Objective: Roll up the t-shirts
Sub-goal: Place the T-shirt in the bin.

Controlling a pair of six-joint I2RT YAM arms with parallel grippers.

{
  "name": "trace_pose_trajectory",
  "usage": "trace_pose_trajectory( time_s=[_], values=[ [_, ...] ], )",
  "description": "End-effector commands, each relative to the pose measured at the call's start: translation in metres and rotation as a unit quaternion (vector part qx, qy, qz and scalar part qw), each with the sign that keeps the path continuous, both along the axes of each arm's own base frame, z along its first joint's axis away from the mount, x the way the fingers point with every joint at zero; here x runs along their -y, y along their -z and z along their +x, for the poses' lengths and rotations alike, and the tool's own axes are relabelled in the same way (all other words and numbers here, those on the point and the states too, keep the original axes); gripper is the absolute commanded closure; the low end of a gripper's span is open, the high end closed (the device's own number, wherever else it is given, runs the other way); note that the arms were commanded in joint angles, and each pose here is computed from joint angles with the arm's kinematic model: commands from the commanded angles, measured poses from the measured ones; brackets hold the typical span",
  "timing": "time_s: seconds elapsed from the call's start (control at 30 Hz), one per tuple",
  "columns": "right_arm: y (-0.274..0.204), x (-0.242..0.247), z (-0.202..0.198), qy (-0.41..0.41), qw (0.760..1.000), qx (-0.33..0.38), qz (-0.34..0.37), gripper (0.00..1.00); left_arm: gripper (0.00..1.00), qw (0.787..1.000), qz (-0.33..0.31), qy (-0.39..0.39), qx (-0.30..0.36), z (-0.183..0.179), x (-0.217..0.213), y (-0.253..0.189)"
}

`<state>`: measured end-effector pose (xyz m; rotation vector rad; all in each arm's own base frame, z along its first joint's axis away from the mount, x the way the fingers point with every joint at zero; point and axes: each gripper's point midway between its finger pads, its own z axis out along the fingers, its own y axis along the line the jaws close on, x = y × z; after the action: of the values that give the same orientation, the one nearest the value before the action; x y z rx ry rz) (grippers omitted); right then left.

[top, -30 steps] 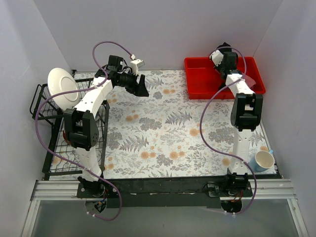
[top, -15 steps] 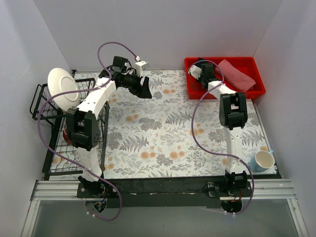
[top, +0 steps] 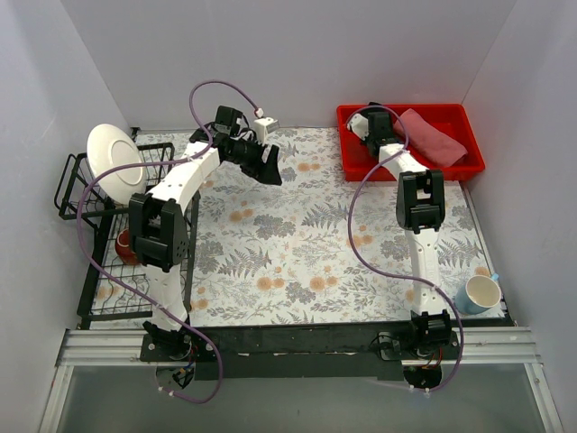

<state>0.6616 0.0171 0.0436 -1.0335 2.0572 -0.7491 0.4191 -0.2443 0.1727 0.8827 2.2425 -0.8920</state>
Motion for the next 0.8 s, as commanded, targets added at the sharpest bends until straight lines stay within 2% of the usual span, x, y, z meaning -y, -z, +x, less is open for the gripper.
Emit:
trace_pose_trajectory(
  time_s=[0.0,0.47,0.77],
  values=[
    [0.010,0.034,-0.001,0.063,0.998,0.000,-0.008,0.99,0.30,1.000,-0.003,0.011,0.024,0.004,0.009,-0.014],
    [0.021,0.149,-0.023,0.238,0.971,0.021,-0.029,0.99,0.30,1.000,0.004,0.017,0.013,0.003,0.015,-0.002],
    [0.030,0.170,-0.043,0.285,0.958,0.005,-0.023,0.99,0.30,1.000,0.006,0.021,0.019,0.006,0.022,-0.001]
  ],
)
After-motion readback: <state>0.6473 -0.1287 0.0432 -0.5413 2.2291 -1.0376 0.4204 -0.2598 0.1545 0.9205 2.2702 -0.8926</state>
